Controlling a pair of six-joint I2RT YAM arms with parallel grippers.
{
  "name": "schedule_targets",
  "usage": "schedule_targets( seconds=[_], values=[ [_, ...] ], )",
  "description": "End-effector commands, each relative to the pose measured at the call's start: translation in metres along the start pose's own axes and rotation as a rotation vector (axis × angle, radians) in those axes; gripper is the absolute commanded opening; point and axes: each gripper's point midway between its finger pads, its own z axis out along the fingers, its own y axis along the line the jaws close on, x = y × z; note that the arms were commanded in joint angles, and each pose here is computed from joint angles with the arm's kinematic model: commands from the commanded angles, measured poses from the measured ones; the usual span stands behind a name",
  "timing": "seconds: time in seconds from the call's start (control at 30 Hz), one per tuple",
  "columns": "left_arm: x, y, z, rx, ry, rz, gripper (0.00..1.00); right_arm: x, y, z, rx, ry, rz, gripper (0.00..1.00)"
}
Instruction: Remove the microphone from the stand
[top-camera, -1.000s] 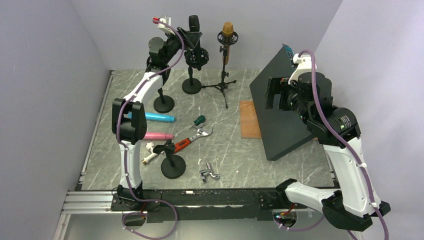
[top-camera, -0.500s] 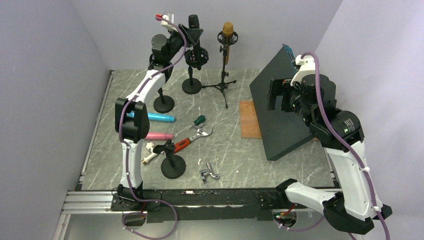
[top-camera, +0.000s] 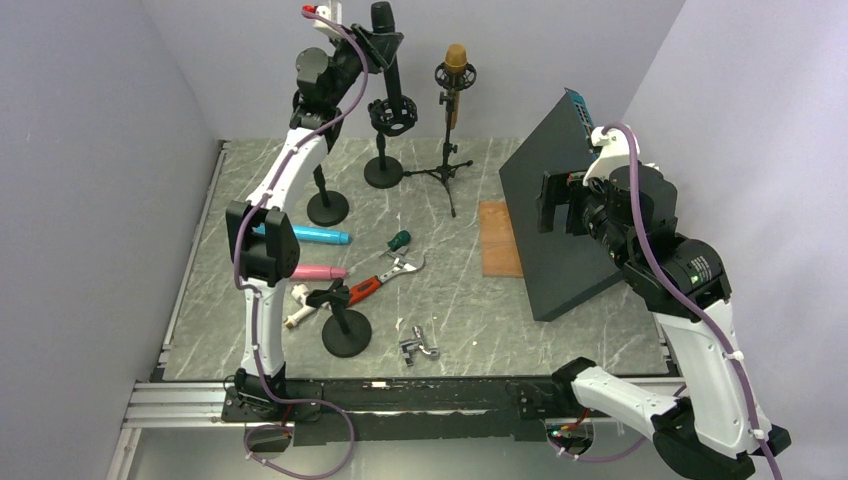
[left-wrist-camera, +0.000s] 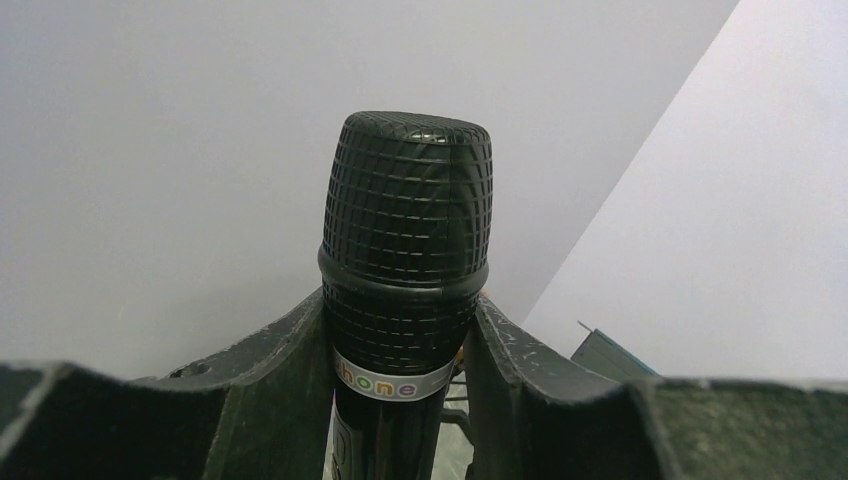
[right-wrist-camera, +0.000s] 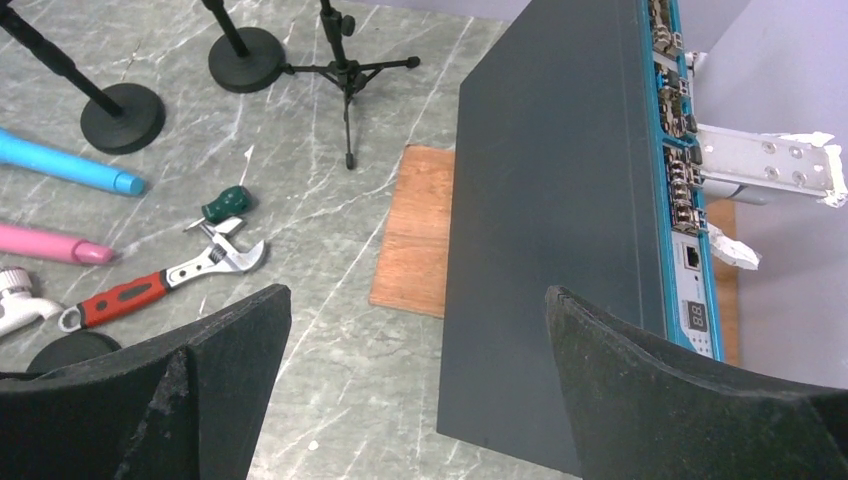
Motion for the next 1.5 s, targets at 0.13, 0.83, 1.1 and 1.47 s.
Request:
schedule_targets(
  seconds=[0.13, 0.83, 1.1, 1.47],
  values=[
    [-0.153, -0.081, -0.027, 0.011, -0.269, 0.069, 0.21, -0.011, 0.013, 0.002, -0.079, -0.083, -0.014, 1.0],
    [-0.077, 0.015, -0.349, -1.233, 0.014, -0.478, 0.0, 0.028, 0.064, -0.011, -0.384, -0.044, 0.08, 1.0],
    [0.013, 0.033, -0.481, -1.757, 0.142, -0.806, 0.0, 0.035, 0.071, -0.006, -0.41, -0.009, 0.089, 1.0],
    [0.07, 0.083, -0.505, -1.995, 0.115, -0.97, 0.0, 0.012, 0.057, -0.005, -0.319, -0.035, 0.092, 1.0]
  ],
)
